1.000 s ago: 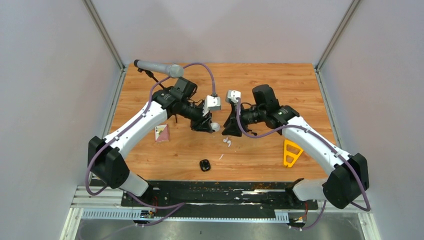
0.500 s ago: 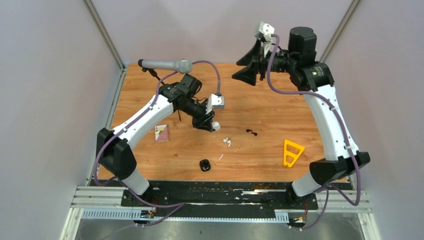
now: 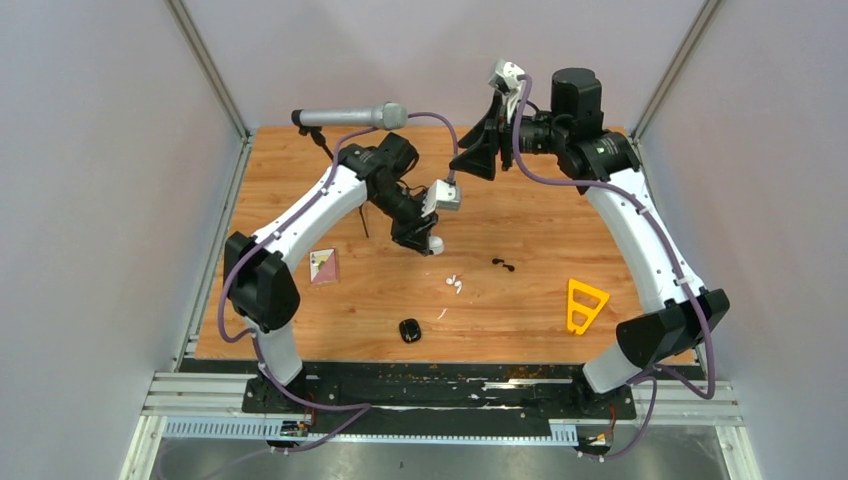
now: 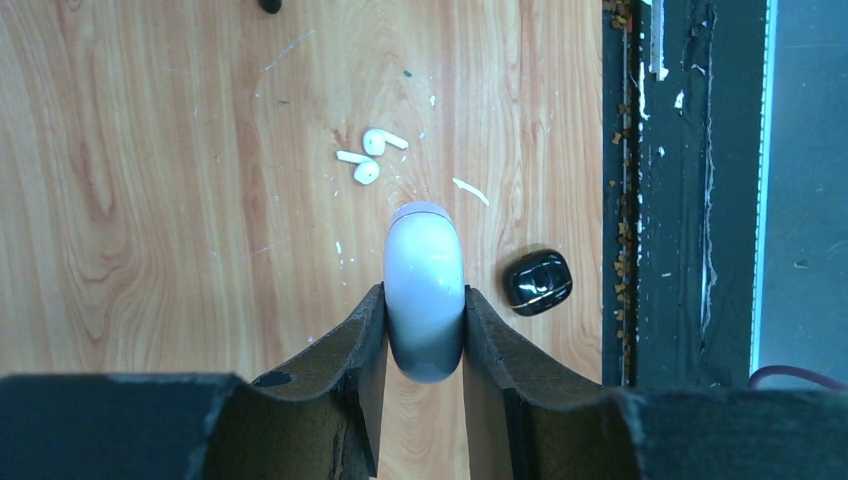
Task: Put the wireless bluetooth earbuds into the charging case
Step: Pick up the charging case at the center of the board.
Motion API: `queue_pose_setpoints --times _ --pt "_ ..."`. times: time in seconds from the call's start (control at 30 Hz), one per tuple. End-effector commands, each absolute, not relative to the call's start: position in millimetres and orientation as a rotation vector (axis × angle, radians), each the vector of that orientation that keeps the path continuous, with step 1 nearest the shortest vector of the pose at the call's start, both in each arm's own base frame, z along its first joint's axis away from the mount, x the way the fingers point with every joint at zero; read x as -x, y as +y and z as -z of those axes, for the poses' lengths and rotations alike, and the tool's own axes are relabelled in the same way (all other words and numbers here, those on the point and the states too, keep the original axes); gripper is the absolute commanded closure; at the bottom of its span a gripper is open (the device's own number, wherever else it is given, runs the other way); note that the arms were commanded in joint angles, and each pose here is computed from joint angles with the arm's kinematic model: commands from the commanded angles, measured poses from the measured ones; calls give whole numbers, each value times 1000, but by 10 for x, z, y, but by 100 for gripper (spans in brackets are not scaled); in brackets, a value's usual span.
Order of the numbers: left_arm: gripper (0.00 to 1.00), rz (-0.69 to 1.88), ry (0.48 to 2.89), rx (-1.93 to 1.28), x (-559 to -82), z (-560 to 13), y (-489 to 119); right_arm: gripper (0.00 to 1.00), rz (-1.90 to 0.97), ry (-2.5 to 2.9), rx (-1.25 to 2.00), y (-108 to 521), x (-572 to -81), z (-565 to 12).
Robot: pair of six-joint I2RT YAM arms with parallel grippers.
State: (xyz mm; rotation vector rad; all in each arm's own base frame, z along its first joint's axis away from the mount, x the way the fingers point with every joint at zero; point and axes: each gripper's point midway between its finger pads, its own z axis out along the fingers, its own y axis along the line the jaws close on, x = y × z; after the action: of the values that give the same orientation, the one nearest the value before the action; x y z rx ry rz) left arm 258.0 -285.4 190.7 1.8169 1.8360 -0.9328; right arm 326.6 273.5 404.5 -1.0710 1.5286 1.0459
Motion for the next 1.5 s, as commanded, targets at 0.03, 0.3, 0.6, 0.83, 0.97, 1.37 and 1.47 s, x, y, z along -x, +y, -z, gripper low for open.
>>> queue_pose_setpoints --times 0.03,0.3,0.6,0.83,0.97,1.37,1.47 --pt "100 950 1797 -1876 -2637 -1992 -2889 41 -1006 1471 1059 2625 -3130 -4236" --pt "100 941 1799 -1906 -2791 -1962 -2960 41 -989 1489 1050 2557 -3074 -4154" --pt "100 980 1854 -1908 -2942 -1827 -3043 41 -976 1518 1034 2471 -3070 -4055" --pt "100 1018 1896 -1878 -2983 -1631 -3104 41 -956 1529 1032 2399 -3005 -4008" --pt "100 1028 1921 -1868 -2974 -1548 -3104 41 -944 1538 1025 2351 -2985 -3985" --pt "100 1176 2051 -1895 -2478 -1112 -2910 41 -920 1597 1010 2185 -2868 -3745" --pt "100 1171 2003 -1920 -2330 -1238 -2904 41 -911 1630 1000 2122 -2800 -3609"
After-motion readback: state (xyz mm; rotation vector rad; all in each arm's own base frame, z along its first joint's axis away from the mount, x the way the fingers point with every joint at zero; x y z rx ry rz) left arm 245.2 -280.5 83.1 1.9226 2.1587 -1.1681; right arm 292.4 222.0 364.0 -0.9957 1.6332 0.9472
